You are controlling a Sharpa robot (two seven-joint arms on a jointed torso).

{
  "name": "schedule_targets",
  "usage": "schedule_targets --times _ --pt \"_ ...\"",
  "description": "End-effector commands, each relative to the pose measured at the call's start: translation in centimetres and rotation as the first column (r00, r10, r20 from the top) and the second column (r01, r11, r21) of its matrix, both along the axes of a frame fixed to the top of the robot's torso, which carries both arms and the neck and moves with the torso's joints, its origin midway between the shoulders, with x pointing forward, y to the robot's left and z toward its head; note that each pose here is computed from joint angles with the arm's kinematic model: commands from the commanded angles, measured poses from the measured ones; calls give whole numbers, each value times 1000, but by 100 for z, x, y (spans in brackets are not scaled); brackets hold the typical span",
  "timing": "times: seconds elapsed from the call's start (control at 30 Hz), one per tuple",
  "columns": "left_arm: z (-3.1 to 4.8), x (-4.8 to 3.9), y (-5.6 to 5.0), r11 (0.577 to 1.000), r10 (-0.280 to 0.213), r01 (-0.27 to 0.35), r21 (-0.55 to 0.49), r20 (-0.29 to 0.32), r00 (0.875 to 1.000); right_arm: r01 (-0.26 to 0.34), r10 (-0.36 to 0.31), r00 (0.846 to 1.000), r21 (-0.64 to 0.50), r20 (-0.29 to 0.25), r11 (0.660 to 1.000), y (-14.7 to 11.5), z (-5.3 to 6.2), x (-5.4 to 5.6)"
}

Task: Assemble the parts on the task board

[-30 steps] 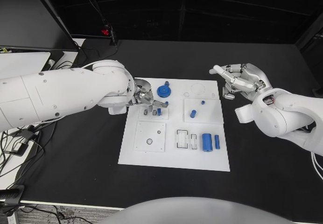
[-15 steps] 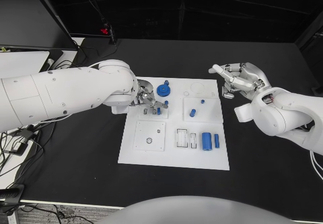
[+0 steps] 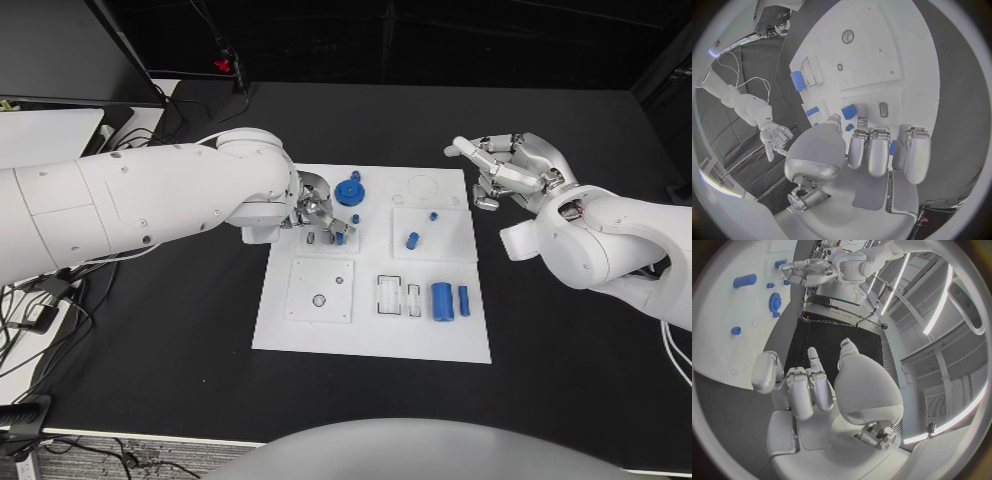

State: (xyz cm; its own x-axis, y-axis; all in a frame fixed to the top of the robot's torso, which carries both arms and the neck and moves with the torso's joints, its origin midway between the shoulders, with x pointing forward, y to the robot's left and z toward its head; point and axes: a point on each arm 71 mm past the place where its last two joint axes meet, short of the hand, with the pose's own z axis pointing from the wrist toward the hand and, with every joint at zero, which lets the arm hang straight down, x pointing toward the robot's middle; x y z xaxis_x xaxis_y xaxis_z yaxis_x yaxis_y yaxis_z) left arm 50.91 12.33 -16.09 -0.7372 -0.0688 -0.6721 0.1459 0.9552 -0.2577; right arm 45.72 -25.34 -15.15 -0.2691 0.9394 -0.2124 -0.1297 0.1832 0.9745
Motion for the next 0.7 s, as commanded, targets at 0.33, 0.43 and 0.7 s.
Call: schedule_targets --times 0.33,0.43,0.7 --pt "-12 0 -29 1000 -12 12 8 -17 1000 -1 1 1000 1 -10 1000 17 -12 7" --pt "-16 -5 -31 1000 -16 16 9 -20 1000 1 -1 1000 0 -13 1000 15 -16 9" --pt "-20 -7 -37 1000 -23 23 4 -22 999 10 -11 1000 -5 -19 1000 -6 -25 15"
